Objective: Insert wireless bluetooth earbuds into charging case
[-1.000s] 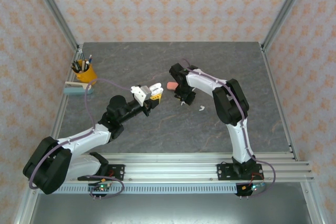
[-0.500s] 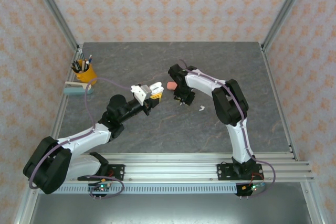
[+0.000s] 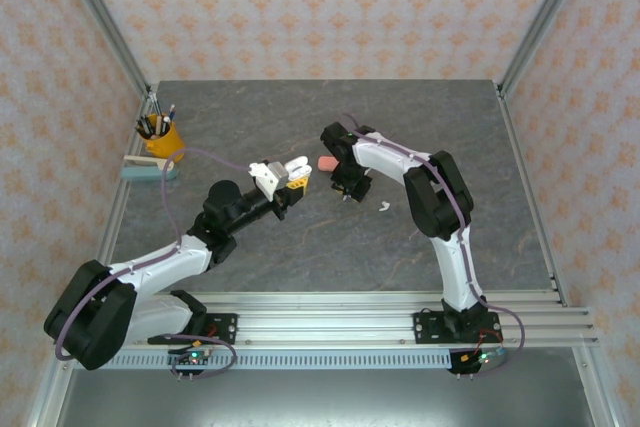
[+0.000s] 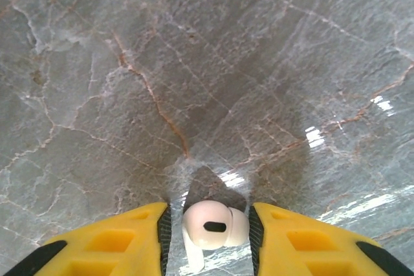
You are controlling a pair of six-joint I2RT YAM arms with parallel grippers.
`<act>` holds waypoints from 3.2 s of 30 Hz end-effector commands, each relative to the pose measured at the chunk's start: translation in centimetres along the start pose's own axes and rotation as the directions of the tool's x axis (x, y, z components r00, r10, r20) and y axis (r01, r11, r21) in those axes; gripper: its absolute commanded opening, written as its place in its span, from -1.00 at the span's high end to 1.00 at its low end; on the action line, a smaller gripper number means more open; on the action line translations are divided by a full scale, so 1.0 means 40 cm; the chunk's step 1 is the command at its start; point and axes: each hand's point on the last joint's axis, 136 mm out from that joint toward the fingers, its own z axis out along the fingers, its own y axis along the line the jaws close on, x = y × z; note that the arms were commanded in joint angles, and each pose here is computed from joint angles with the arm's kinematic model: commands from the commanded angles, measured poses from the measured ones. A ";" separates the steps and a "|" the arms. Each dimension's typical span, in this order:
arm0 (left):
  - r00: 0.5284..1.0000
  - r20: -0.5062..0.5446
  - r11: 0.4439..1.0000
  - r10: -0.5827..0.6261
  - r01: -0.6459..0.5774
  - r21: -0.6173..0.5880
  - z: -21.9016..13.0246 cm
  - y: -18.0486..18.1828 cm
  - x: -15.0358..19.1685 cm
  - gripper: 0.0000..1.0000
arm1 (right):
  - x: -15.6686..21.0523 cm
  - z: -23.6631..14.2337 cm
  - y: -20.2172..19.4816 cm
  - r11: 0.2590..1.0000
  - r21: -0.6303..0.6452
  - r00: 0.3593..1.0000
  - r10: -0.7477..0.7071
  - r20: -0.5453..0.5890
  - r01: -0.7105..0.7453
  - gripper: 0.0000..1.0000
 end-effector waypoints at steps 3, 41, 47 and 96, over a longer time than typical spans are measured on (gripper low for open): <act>0.998 0.054 1.000 0.013 -0.013 0.007 0.005 0.005 -0.051 1.00 | -0.009 0.019 -0.022 0.999 0.030 0.999 0.042 -0.002 -0.042 0.31; 1.000 0.020 0.999 -0.015 0.016 -0.038 -0.001 0.023 -0.052 1.00 | -0.118 -0.249 -0.003 0.910 -0.246 0.842 -0.170 0.511 0.333 0.59; 1.000 0.004 0.999 -0.017 0.017 -0.038 -0.006 0.021 -0.050 1.00 | -0.131 -0.395 0.009 0.848 -0.310 0.744 -0.139 0.654 0.430 0.59; 0.992 0.114 0.998 0.063 -0.064 0.007 0.255 -0.018 -0.264 1.00 | 0.095 -0.906 0.063 0.310 -0.565 0.556 0.127 0.821 0.765 0.57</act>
